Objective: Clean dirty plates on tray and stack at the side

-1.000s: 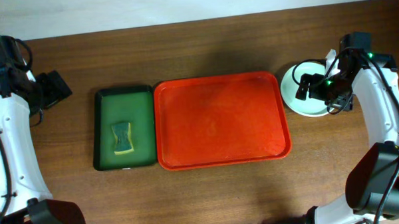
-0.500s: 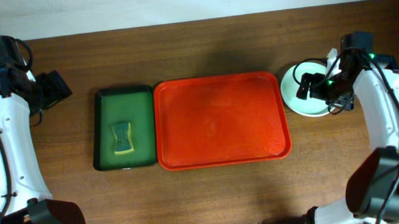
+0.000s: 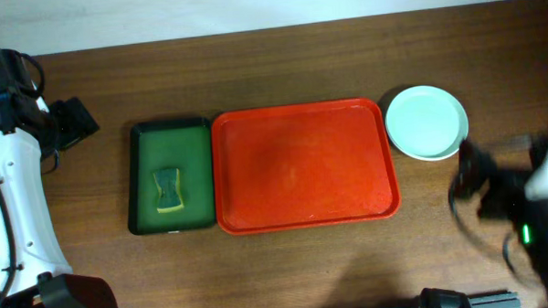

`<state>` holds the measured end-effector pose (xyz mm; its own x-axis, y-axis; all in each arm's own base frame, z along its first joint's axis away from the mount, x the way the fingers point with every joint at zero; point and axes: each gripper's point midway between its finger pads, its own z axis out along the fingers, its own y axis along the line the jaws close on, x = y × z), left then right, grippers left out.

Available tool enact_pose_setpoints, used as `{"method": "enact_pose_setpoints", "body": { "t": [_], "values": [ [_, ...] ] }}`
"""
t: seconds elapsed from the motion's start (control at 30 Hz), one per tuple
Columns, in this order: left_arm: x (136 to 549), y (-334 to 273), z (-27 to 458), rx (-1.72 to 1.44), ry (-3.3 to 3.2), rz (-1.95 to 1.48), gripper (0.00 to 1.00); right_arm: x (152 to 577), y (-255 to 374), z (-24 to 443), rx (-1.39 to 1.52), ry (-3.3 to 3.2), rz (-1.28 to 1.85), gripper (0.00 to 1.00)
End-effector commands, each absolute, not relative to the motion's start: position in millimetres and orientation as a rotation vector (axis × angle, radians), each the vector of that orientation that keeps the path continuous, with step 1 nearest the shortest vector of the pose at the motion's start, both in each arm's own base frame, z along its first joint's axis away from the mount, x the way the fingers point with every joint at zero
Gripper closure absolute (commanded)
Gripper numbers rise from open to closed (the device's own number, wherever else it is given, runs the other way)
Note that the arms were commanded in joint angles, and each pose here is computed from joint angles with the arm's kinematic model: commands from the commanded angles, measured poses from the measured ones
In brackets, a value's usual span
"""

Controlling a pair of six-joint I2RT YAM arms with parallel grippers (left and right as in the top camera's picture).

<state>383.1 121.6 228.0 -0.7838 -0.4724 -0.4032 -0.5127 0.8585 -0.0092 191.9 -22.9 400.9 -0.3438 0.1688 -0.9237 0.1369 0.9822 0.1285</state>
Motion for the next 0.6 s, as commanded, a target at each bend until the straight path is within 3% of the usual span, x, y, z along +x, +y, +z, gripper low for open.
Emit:
{"method": "enact_pose_setpoints", "body": {
  "t": [0.0,0.27,0.37,0.57],
  "values": [
    [384,120,230,-0.743,2.628,0.127,0.01,136,-1,430,0.073,1.747,0.004,0.01],
    [384,120,230,-0.743,2.628,0.127,0.01,32,12,438,-0.036,1.465,-0.011,0.02],
    [384,120,230,-0.742,2.628,0.127,0.01,33,10,435,-0.029,1.406,-0.023,0.02],
    [384,120,230,-0.743,2.627,0.127,0.01,79,26,424,-0.129,1.262,0.045,0.02]
  ]
}}
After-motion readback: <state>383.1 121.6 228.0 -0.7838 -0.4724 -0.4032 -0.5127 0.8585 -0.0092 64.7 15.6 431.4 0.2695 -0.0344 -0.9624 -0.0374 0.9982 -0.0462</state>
